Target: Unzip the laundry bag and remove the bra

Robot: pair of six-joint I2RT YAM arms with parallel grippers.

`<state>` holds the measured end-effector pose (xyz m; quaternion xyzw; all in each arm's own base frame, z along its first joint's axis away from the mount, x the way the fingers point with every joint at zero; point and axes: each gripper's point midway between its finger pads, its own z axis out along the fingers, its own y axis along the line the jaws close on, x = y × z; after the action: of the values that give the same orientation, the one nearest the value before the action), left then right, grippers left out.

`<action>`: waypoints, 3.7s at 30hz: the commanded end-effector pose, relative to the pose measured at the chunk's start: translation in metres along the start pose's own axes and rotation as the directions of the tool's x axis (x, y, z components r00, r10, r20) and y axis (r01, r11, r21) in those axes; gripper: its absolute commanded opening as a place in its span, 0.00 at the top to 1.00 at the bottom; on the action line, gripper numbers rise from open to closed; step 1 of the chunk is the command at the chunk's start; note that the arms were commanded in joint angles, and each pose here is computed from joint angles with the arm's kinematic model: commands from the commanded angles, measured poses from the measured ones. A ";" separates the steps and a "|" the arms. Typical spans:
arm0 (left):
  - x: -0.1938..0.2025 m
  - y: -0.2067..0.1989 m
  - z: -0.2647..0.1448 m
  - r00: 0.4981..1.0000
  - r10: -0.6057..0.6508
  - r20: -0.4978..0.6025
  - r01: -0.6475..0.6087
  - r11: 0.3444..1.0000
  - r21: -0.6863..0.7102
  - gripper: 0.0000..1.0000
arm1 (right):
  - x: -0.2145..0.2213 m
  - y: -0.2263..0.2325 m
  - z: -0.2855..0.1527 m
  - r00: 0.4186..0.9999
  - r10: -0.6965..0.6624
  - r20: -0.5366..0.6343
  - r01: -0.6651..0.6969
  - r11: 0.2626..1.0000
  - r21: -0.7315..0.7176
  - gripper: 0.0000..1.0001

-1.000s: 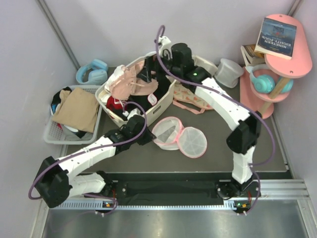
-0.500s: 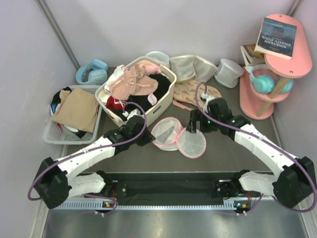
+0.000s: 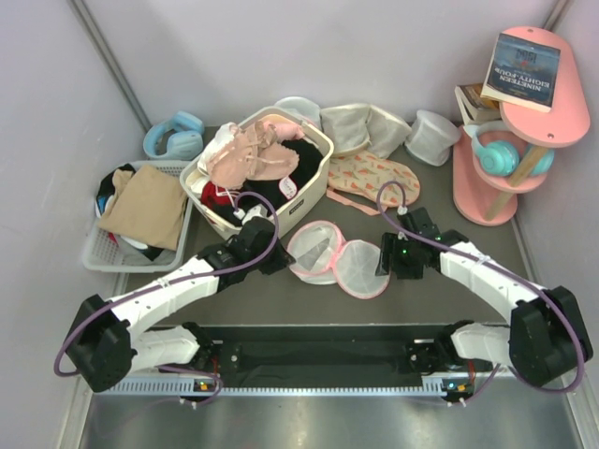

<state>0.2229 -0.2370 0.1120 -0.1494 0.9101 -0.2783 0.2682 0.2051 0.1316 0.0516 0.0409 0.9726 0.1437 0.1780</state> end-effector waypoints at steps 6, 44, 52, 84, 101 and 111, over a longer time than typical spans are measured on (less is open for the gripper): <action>0.005 -0.003 0.002 1.000 0.007 -0.023 -0.006 1.000 0.027 1.00 | -0.007 -0.007 0.022 1.000 0.007 -0.011 -0.006 0.999 0.038 0.43; 0.050 -0.044 0.079 0.964 0.185 -0.189 -0.171 0.981 0.087 1.00 | -0.136 0.014 -0.093 0.953 -0.294 0.079 0.243 0.891 0.383 0.93; 0.029 -0.061 0.051 0.965 0.242 -0.100 -0.233 0.968 0.091 0.27 | -0.138 0.085 -0.071 0.930 -0.356 0.093 0.311 0.896 0.318 0.88; -0.072 -0.031 -0.107 0.929 0.217 0.298 -0.206 0.976 -0.069 0.01 | -0.091 0.229 -0.091 0.937 -0.257 0.236 0.329 0.876 -0.353 0.06; -0.103 -0.047 -0.141 0.902 0.216 0.375 -0.215 0.976 -0.046 0.01 | -0.123 0.143 -0.129 0.879 -0.170 0.445 0.331 0.889 -0.315 0.02; -0.113 -0.045 -0.151 0.885 0.222 0.408 -0.210 0.975 -0.076 0.01 | -0.116 0.132 -0.134 0.864 -0.122 0.489 0.308 0.896 -0.321 0.01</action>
<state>0.2334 -0.1700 0.2788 -0.1037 0.8525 -0.2067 0.4687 0.2582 0.2081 0.2383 -0.0828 0.8691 0.2936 0.3895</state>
